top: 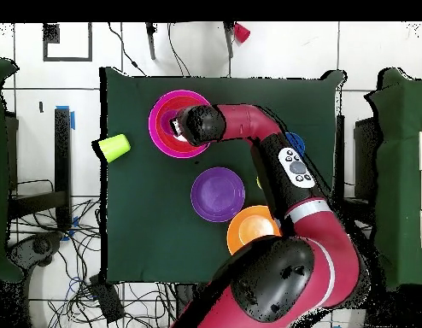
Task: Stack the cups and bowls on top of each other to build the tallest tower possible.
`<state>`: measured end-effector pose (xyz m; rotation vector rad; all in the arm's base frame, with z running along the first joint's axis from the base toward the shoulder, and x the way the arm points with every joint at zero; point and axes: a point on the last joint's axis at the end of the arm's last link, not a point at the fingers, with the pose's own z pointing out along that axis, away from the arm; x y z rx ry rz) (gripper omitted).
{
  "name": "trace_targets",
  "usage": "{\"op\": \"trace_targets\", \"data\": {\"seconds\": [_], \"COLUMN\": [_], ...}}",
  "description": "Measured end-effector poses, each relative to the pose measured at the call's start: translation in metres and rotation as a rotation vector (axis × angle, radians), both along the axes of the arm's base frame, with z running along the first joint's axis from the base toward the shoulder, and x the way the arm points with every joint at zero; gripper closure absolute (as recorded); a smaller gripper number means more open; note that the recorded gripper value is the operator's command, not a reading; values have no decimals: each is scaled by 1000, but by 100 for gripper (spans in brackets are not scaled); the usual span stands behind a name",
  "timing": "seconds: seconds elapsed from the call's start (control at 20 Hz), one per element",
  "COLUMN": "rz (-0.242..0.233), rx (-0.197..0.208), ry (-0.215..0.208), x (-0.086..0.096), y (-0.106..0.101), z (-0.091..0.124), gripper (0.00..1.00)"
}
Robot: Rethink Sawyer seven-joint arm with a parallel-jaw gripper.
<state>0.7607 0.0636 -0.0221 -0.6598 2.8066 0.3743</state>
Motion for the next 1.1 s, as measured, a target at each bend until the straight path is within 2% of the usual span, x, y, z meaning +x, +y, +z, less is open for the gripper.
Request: {"op": "trace_targets", "data": {"seconds": [1.1], "rz": [-6], "rx": [0], "ry": [2], "x": [1], "y": [-5], "z": [0], "gripper": [100]}}
